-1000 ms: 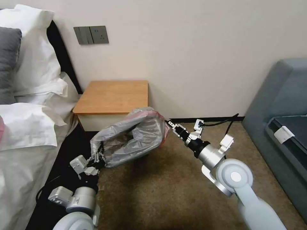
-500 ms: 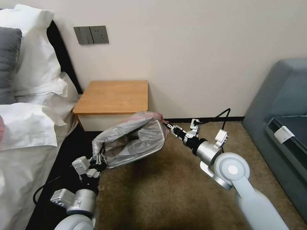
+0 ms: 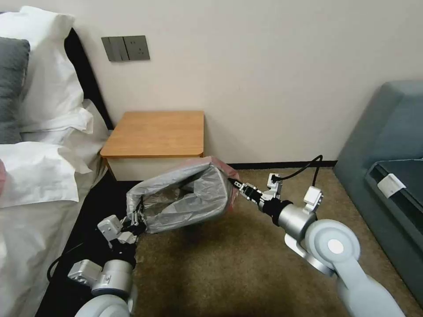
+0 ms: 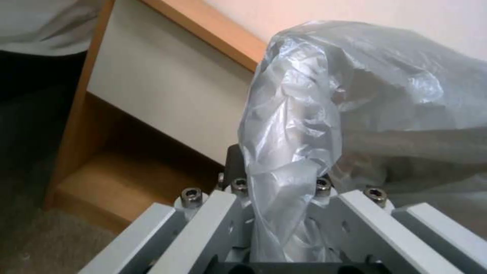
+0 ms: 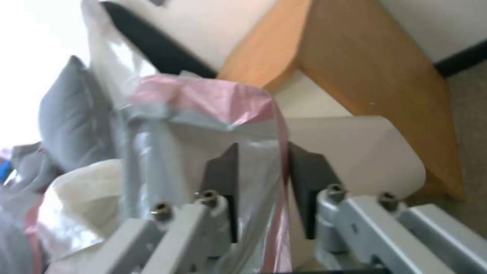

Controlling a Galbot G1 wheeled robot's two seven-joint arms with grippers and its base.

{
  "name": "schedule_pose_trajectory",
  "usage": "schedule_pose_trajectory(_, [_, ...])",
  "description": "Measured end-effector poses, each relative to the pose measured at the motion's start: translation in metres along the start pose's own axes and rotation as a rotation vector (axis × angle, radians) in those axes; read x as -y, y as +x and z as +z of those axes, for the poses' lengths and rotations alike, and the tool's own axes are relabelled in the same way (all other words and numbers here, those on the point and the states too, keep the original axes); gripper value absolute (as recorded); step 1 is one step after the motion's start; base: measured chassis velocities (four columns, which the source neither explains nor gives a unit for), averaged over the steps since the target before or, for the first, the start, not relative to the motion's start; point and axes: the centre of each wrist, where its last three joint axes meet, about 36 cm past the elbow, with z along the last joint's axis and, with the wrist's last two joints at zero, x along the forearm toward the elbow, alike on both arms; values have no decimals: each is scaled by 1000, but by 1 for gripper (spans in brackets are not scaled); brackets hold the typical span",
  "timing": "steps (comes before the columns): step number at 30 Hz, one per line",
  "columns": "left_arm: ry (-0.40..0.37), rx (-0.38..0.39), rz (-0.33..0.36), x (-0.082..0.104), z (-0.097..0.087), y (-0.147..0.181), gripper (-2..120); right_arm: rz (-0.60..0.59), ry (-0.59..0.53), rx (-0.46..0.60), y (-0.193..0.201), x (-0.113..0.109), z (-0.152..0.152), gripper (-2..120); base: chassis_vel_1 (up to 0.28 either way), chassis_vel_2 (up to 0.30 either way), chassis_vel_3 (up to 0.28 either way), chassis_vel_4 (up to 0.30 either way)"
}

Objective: Pick up the garbage bag from the table and place it over the trash can.

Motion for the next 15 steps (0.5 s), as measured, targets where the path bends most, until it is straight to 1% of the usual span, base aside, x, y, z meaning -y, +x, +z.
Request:
schedule_pose_trajectory(1, [4, -1, -3, -1, 0, 0, 5, -3, 15, 1, 3, -1, 0, 32, 0, 0, 0, 0])
schedule_pose_trajectory(2, [4, -1, -3, -1, 0, 0, 5, -3, 15, 1, 3, -1, 0, 32, 0, 0, 0, 0])
schedule_pose_trajectory(5, [10, -3, -10, -2, 0, -1, 5, -8, 66, 6, 10, 0, 0, 42, 0, 0, 0, 0])
schedule_pose_trajectory(6, [13, -3, -13, -3, -1, -2, 5, -14, 89, 10, 14, 1, 0, 51, 0, 0, 0, 0])
schedule_pose_trajectory(7, [13, -3, -13, -3, -1, -2, 5, -14, 89, 10, 14, 1, 0, 51, 0, 0, 0, 0])
schedule_pose_trajectory(11, [22, -10, -16, -5, -1, -2, 5, -84, 212, 57, 26, 13, -2, 69, 0, 0, 0, 0])
schedule_pose_trajectory(12, [22, -10, -16, -5, -1, -2, 5, -84, 212, 57, 26, 13, -2, 69, 0, 0, 0, 0])
schedule_pose_trajectory(14, [13, -12, 3, -6, -1, -2, 5, -157, 296, 107, 23, 16, -19, 80, 0, 0, 0, 0])
schedule_pose_trajectory(15, [3, -10, 12, -7, 0, -2, 5, -185, 333, 109, 20, 19, -30, 83, 0, 0, 0, 0])
